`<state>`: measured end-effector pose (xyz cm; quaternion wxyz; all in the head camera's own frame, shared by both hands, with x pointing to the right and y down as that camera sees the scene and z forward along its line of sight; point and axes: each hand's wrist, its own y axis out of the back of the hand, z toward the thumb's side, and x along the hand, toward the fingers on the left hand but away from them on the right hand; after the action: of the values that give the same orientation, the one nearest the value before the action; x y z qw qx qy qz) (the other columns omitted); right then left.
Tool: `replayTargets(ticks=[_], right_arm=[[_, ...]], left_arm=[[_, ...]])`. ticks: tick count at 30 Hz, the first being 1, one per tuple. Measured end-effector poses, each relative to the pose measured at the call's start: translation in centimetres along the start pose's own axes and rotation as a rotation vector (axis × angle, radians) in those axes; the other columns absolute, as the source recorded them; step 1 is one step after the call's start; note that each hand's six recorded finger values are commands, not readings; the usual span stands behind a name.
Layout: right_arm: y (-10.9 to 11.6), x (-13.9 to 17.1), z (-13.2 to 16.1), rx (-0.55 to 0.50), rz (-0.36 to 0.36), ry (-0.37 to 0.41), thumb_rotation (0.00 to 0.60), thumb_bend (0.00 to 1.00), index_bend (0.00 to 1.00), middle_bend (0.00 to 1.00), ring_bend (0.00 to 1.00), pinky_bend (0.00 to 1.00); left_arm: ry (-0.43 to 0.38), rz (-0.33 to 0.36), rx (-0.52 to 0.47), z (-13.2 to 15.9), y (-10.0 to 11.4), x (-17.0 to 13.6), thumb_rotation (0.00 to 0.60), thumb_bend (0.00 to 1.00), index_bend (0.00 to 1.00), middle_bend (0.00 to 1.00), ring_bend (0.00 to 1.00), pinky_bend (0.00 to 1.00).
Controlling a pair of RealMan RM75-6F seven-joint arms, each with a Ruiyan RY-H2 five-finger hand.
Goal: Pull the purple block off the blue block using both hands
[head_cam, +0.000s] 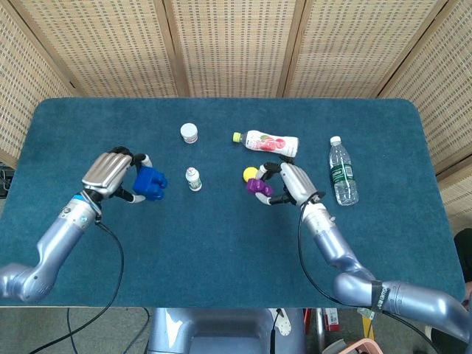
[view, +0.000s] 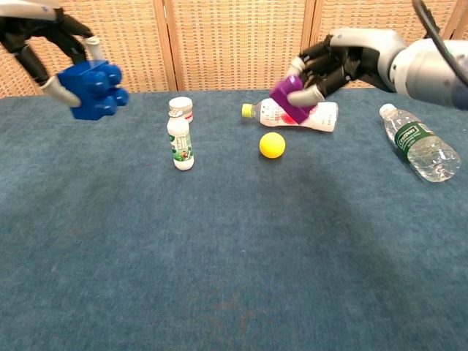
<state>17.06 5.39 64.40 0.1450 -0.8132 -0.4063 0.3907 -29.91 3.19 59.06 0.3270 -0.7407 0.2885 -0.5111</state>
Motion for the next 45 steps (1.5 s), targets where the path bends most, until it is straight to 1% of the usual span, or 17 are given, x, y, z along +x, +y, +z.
replayTargets(ticks=[4, 6, 7, 8, 9, 10, 11, 12, 13, 17, 21, 26, 30, 32, 36, 38, 45], right_arm=[[-0.7, 1.2, -1.5, 0.192, 0.033, 0.020, 0.600, 0.43, 0.65, 0.64, 0.39, 0.03], [-1.0, 1.7, -2.2, 0.277, 0.044, 0.028, 0.600, 0.43, 0.65, 0.64, 0.39, 0.03], [-1.0, 1.9, -2.5, 0.307, 0.045, 0.031, 0.600, 0.39, 0.61, 0.60, 0.39, 0.03], [-1.0, 2.0, -2.7, 0.332, 0.045, 0.034, 0.600, 0.34, 0.54, 0.54, 0.37, 0.03], [-1.1, 2.1, -3.0, 0.365, 0.046, 0.038, 0.600, 0.22, 0.40, 0.43, 0.33, 0.03], [-1.2, 2.2, -3.1, 0.393, 0.049, 0.042, 0.600, 0.10, 0.24, 0.29, 0.25, 0.03], [-1.2, 2.3, -3.3, 0.422, 0.054, 0.044, 0.600, 0.05, 0.14, 0.20, 0.18, 0.04], [-1.4, 2.5, -3.5, 0.465, 0.062, 0.046, 0.600, 0.01, 0.05, 0.10, 0.10, 0.03], [-1.4, 2.6, -3.7, 0.499, 0.069, 0.048, 0.600, 0.00, 0.01, 0.04, 0.05, 0.03], [-0.9, 3.1, -4.0, 0.625, 0.083, 0.053, 0.600, 0.00, 0.00, 0.00, 0.00, 0.00], [0.5, 3.9, -3.6, 0.648, 0.048, 0.077, 0.600, 0.00, 0.00, 0.00, 0.00, 0.00], [2.4, 5.4, -3.1, 0.643, -0.034, 0.151, 0.600, 0.00, 0.00, 0.00, 0.00, 0.00], [5.1, 7.7, -3.6, 0.688, -0.149, 0.243, 0.600, 0.00, 0.00, 0.00, 0.00, 0.00], [6.6, 8.9, -4.5, 0.711, -0.200, 0.259, 0.600, 0.00, 0.00, 0.00, 0.00, 0.00], [9.6, 13.0, -8.3, 0.748, -0.265, 0.201, 0.600, 0.00, 0.00, 0.00, 0.00, 0.00], [10.2, 14.7, -9.4, 0.745, -0.275, 0.162, 0.600, 0.00, 0.00, 0.00, 0.00, 0.00], [10.0, 21.8, -11.7, 0.561, -0.321, 0.007, 0.600, 0.00, 0.00, 0.00, 0.00, 0.00]], left_arm=[[0.022, 0.034, 0.128, -2.5, -1.1, -2.1, 0.600, 0.15, 0.52, 0.51, 0.32, 0.16], [0.036, 0.032, 0.148, -3.4, -1.8, -2.6, 0.600, 0.15, 0.52, 0.49, 0.32, 0.15], [0.040, 0.032, 0.152, -3.8, -2.2, -2.8, 0.600, 0.15, 0.52, 0.47, 0.32, 0.14], [0.043, 0.031, 0.153, -3.9, -2.5, -2.8, 0.600, 0.15, 0.48, 0.40, 0.29, 0.12], [0.046, 0.031, 0.153, -4.1, -2.7, -2.8, 0.600, 0.13, 0.42, 0.29, 0.23, 0.10], [0.049, 0.025, 0.147, -4.2, -3.2, -2.8, 0.600, 0.09, 0.30, 0.18, 0.15, 0.07], [0.052, 0.017, 0.140, -4.3, -3.6, -2.7, 0.600, 0.04, 0.15, 0.06, 0.06, 0.04], [0.053, 0.005, 0.132, -4.3, -4.0, -2.7, 0.600, 0.01, 0.05, 0.01, 0.01, 0.01], [0.055, -0.013, 0.117, -4.4, -4.5, -2.7, 0.600, 0.00, 0.01, 0.00, 0.00, 0.00], [0.052, -0.043, 0.052, -4.2, -5.3, -2.8, 0.600, 0.00, 0.00, 0.00, 0.00, 0.00], [0.043, 0.001, 0.001, -4.3, -4.2, -3.7, 0.600, 0.00, 0.00, 0.00, 0.00, 0.00], [0.066, 0.109, -0.026, -5.8, -1.9, -6.2, 0.600, 0.00, 0.00, 0.00, 0.00, 0.00], [0.118, 0.215, -0.059, -7.8, -0.3, -8.9, 0.600, 0.00, 0.00, 0.00, 0.00, 0.00], [0.150, 0.265, -0.072, -8.9, 0.2, -10.5, 0.600, 0.00, 0.00, 0.00, 0.00, 0.00], [0.215, 0.334, -0.097, -10.7, 0.2, -14.0, 0.600, 0.00, 0.00, 0.00, 0.00, 0.00], [0.252, 0.354, -0.111, -11.5, -0.3, -16.2, 0.600, 0.00, 0.00, 0.00, 0.00, 0.00], [0.301, 0.313, -0.149, -12.2, -3.2, -21.0, 0.600, 0.00, 0.00, 0.00, 0.00, 0.00]])
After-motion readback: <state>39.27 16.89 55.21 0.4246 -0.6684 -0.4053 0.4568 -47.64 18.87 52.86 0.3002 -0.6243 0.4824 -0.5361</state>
